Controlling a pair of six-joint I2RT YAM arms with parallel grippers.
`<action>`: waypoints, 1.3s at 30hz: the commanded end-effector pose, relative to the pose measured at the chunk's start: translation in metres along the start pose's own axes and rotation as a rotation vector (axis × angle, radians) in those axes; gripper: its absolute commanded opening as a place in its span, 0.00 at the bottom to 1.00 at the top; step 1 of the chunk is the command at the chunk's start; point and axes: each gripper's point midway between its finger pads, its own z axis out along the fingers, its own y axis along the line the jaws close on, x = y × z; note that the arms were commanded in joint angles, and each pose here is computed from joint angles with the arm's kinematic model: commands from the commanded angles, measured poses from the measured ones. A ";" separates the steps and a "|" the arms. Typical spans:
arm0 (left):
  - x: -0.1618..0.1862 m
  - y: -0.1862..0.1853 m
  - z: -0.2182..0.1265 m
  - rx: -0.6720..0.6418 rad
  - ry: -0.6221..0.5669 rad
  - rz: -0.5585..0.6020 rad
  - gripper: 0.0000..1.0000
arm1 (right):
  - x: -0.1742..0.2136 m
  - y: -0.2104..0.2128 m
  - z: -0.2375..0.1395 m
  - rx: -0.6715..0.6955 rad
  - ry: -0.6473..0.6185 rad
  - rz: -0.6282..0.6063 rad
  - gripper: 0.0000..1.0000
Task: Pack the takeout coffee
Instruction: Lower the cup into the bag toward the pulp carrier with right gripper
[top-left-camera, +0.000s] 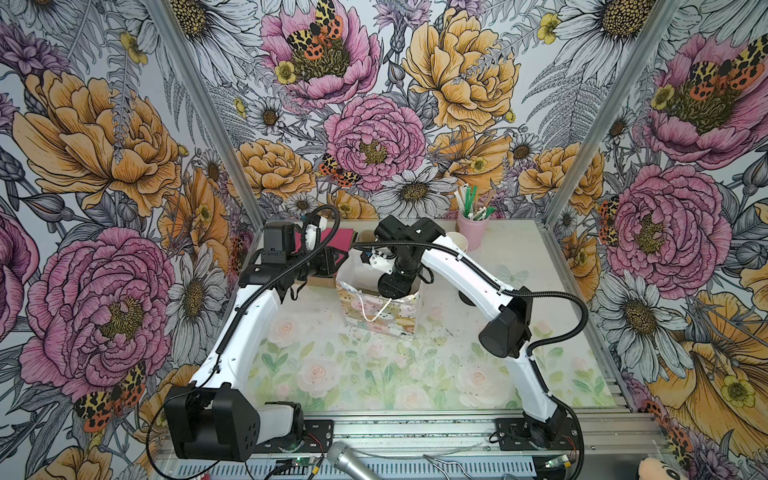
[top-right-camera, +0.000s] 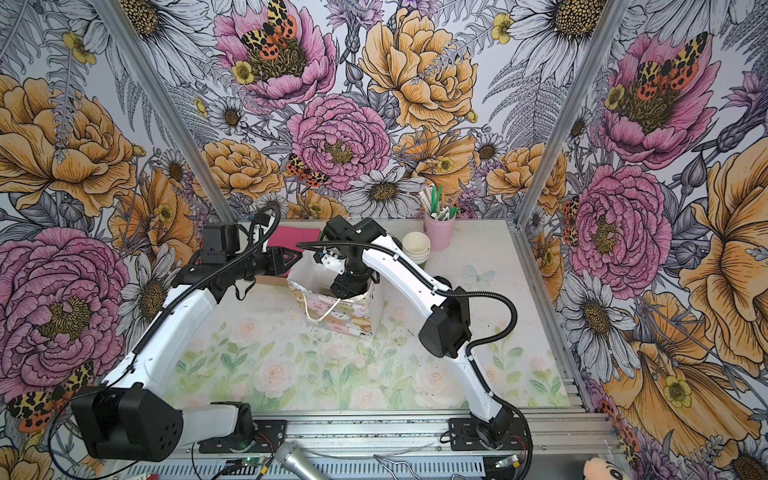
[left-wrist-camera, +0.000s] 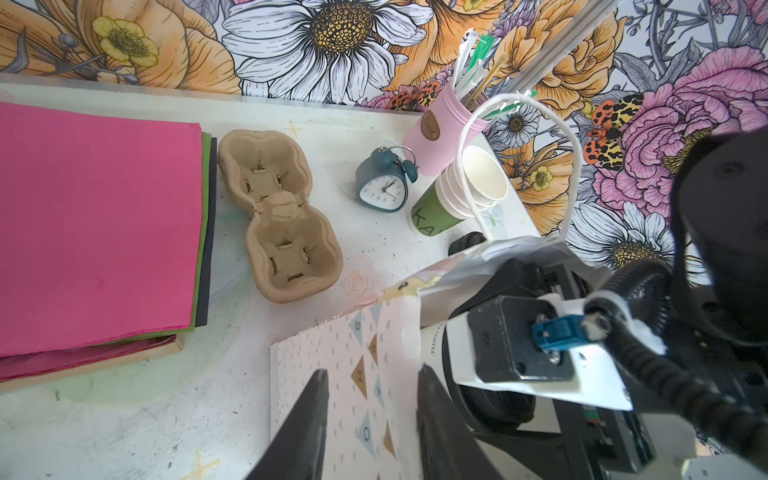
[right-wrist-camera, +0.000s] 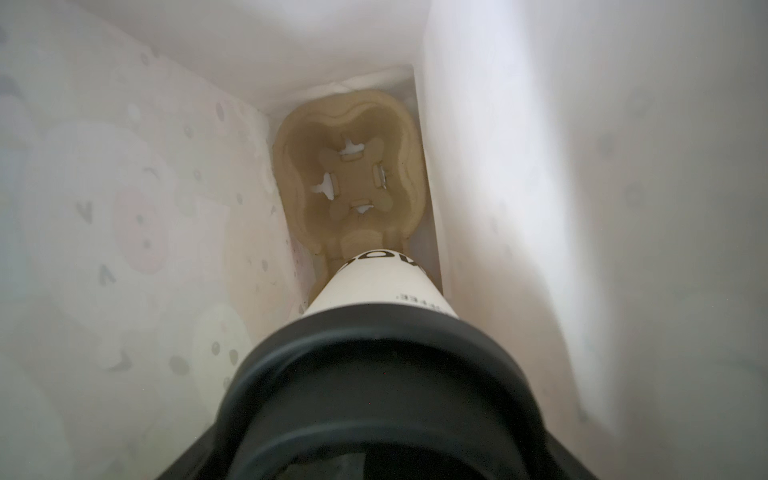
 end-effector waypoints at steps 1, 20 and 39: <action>-0.006 -0.008 -0.001 0.023 -0.005 0.006 0.37 | 0.004 -0.001 0.013 -0.015 0.034 -0.010 0.74; -0.005 -0.008 0.006 0.022 0.010 0.007 0.37 | 0.014 -0.003 0.039 -0.036 0.103 0.000 0.73; -0.005 -0.007 0.006 0.018 0.008 0.010 0.37 | 0.019 -0.005 0.049 -0.033 0.134 0.004 0.73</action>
